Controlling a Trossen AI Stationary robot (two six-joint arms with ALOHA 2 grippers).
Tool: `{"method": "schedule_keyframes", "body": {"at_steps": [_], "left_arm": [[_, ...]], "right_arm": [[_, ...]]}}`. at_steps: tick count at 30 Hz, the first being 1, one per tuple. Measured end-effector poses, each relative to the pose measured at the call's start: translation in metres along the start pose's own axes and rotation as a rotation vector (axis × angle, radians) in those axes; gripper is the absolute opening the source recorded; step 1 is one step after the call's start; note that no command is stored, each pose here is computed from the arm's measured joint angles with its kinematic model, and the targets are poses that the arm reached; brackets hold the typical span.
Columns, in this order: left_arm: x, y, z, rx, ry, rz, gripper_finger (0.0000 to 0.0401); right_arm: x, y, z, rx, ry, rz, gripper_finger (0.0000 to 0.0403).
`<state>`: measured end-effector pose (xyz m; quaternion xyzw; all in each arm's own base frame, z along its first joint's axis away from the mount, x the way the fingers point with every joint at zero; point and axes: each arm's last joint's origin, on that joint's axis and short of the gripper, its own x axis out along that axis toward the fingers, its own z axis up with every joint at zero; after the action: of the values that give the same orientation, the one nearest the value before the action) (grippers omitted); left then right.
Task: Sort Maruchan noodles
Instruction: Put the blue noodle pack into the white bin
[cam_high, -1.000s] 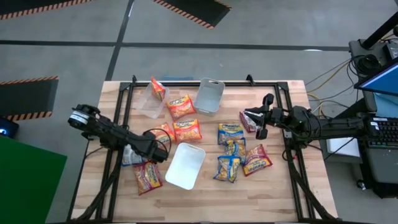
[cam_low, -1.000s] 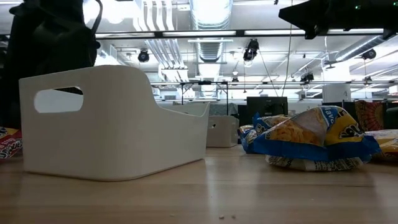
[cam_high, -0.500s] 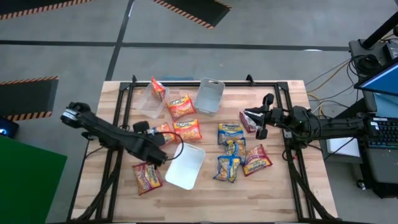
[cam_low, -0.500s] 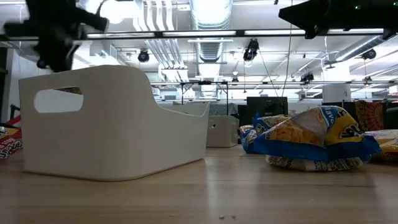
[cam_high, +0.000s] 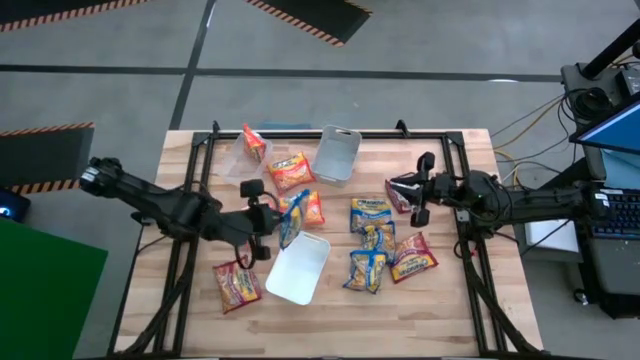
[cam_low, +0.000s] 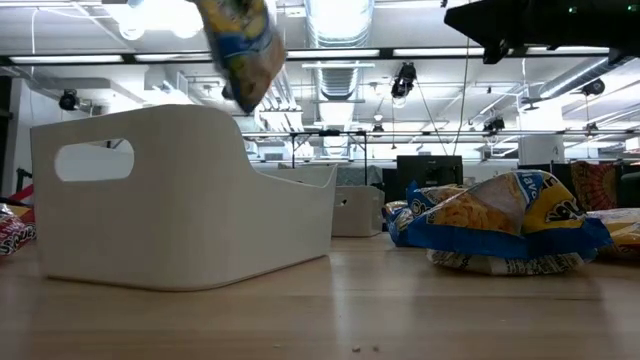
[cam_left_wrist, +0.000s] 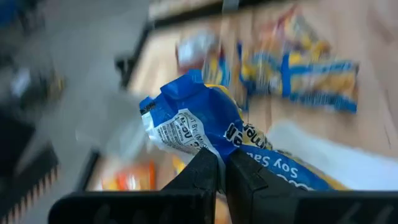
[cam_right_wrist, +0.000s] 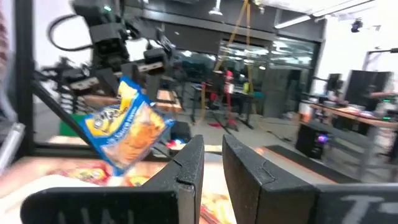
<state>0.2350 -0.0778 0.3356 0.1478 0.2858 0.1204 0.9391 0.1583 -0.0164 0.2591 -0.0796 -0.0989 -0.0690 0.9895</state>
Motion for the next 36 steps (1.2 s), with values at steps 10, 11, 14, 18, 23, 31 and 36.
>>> {"method": "schedule_keyframes", "body": {"at_steps": [10,11,14,18,23,31,36], "left_arm": [[0.01,0.006,-0.017,0.176,-0.314,-0.16,0.0],[0.012,0.007,-0.02,0.197,-0.332,-0.171,0.0],[0.016,0.008,-0.027,0.235,-0.378,-0.186,0.0],[0.021,0.007,-0.035,0.272,-0.39,-0.214,0.0],[0.026,0.004,-0.044,0.313,-0.38,-0.225,0.0],[0.027,0.003,-0.046,0.33,-0.378,-0.222,0.0],[0.028,0.004,-0.046,0.331,-0.378,-0.219,0.0]], "right_arm": [[0.03,0.004,-0.005,0.106,-0.023,0.094,0.005],[0.036,0.005,-0.004,0.119,-0.014,0.108,0.0053],[0.052,0.007,-0.008,0.182,0.033,0.134,0.0079],[0.076,0.008,-0.014,0.254,0.092,0.139,0.0137],[0.111,0.012,-0.017,0.282,0.189,0.209,0.0214],[0.161,0.016,-0.012,0.217,0.329,0.367,0.0291],[0.186,0.018,-0.01,0.188,0.4,0.452,0.0298]]}}
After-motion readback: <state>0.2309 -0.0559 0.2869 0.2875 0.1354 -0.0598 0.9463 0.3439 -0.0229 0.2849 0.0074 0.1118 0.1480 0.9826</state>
